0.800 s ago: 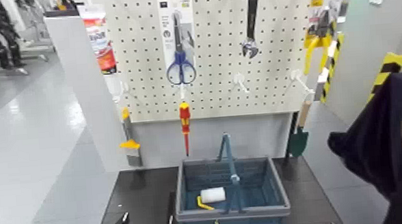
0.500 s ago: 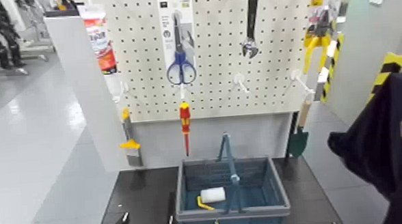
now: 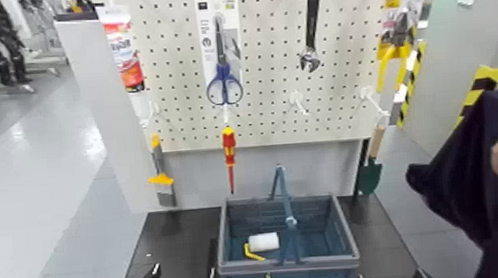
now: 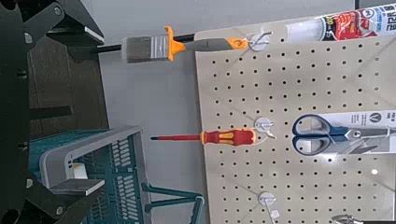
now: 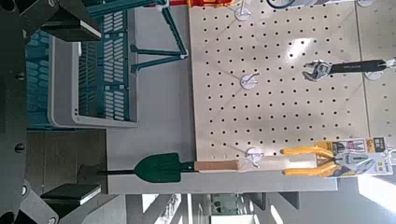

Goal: Put the yellow pliers into the crate.

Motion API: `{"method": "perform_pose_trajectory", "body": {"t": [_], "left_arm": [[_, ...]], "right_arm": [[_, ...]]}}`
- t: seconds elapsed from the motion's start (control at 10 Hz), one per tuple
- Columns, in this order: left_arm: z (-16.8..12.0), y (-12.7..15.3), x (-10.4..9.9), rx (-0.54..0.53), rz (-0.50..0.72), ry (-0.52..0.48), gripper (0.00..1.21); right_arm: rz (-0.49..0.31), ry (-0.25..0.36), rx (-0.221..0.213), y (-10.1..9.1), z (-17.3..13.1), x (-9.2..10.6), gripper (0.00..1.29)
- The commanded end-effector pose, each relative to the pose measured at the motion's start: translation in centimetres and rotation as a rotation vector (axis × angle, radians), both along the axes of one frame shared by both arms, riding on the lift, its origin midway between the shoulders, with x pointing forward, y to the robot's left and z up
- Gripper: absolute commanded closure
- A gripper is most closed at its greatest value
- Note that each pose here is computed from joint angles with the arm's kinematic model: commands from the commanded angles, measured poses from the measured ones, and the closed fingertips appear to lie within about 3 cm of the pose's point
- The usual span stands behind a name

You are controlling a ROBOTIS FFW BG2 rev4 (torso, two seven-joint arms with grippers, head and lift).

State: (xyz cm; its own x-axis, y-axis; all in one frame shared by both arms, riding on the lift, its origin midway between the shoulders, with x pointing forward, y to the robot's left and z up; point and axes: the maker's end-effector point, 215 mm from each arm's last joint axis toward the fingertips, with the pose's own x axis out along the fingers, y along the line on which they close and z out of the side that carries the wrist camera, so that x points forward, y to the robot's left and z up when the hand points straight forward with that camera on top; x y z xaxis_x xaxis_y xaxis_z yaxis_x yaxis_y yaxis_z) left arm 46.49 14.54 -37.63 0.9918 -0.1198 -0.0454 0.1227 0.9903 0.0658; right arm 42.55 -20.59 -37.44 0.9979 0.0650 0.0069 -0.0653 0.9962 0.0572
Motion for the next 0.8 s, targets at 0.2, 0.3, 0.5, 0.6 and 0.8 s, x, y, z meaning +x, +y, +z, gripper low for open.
{"method": "perform_pose_trajectory", "body": {"t": [0.2, 0.3, 0.5, 0.6, 0.8], "left_arm": [[-0.2, -0.1, 0.1, -0.002, 0.000, 0.008, 0.22], [-0.2, -0.1, 0.1, -0.003, 0.000, 0.010, 0.22], [-0.2, -0.1, 0.2, -0.004, -0.002, 0.010, 0.22], [-0.2, -0.1, 0.2, -0.003, -0.001, 0.012, 0.22], [-0.3, -0.3, 0.2, -0.004, -0.006, 0.016, 0.22]], "right_arm": [[0.010, 0.005, -0.028, -1.5, 1.5, 1.4, 0.15], [-0.006, 0.024, 0.025, -2.8, 1.4, 1.8, 0.15], [-0.009, 0.019, 0.021, -6.6, 2.8, 3.4, 0.15], [-0.012, 0.017, 0.019, -7.8, 3.8, 4.3, 0.15], [0.025, 0.028, 0.017, -8.7, 5.1, 5.9, 0.15]]}}
